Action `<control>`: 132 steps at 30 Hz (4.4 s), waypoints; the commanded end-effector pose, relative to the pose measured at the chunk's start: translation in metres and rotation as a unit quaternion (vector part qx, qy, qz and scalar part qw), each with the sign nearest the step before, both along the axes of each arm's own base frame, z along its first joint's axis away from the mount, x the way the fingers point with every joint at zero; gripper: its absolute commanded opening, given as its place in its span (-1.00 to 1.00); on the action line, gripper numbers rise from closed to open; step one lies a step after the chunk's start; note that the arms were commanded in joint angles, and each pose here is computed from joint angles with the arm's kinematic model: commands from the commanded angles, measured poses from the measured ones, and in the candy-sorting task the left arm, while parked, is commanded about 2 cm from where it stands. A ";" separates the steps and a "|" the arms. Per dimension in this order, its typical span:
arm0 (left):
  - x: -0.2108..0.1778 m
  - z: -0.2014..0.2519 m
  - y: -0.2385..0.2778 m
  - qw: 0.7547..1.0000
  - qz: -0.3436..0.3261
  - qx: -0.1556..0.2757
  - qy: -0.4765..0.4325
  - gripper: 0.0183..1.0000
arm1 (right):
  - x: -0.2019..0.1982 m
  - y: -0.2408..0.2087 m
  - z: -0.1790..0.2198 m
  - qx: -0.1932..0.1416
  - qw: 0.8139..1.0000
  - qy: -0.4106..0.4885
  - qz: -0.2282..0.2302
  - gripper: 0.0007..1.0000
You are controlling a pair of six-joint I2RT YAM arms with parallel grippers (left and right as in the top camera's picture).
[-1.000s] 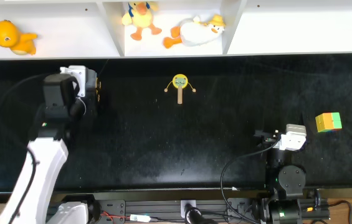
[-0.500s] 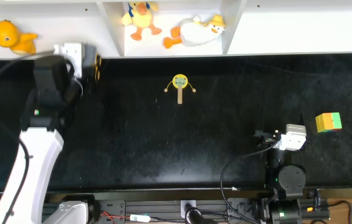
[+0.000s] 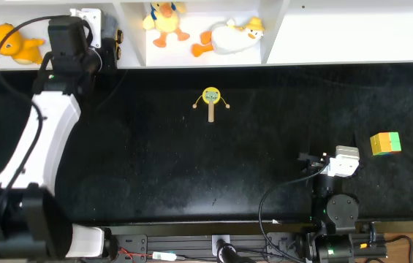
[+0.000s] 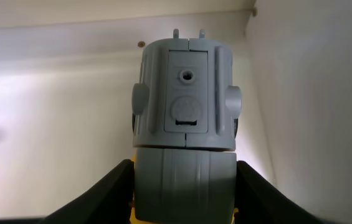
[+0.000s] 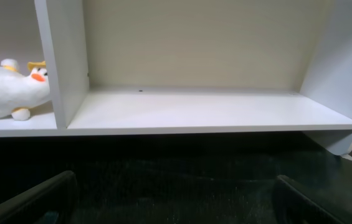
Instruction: Store Toys
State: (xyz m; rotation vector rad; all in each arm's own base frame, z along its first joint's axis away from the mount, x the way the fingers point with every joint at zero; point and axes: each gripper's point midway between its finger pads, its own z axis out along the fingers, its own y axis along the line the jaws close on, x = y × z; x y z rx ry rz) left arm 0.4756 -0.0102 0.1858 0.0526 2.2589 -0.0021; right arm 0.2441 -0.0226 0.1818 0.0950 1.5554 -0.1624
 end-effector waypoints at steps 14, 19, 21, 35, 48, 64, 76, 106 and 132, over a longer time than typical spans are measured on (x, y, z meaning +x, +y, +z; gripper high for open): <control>-0.069 0.015 0.013 0.999 0.028 0.027 0.011 1.00 | 0.000 0.000 -0.004 0.003 1.000 0.000 0.001 0.99; -0.145 0.008 0.018 0.999 0.037 0.032 -0.024 1.00 | 0.000 0.000 -0.004 0.003 1.000 0.000 0.001 0.99; -0.162 0.011 0.022 0.995 0.045 0.033 -0.077 1.00 | 0.000 0.000 -0.004 0.003 1.000 0.000 0.002 0.99; -0.225 -0.012 0.012 0.943 0.030 -0.015 -0.331 0.99 | 0.000 0.000 -0.004 0.003 1.000 0.000 0.001 0.99; -0.230 -0.031 0.009 0.954 0.027 -0.037 -0.297 0.99 | 0.000 0.000 -0.004 0.003 1.000 0.000 0.001 1.00; -0.230 -0.031 0.009 0.954 0.027 -0.037 -0.297 1.00 | 0.000 0.000 -0.004 0.003 1.000 0.000 0.002 0.99; -0.230 -0.031 0.009 0.954 0.027 -0.037 -0.297 0.99 | 0.020 0.020 -0.004 0.138 0.967 0.216 0.003 0.99; -0.230 -0.031 0.009 0.954 0.027 -0.037 -0.297 1.00 | 0.098 0.271 -0.118 0.110 0.859 0.500 0.021 0.99; -0.230 -0.031 0.009 0.954 0.027 -0.037 -0.297 1.00 | 0.107 0.250 -0.151 0.113 0.850 0.514 -0.034 0.42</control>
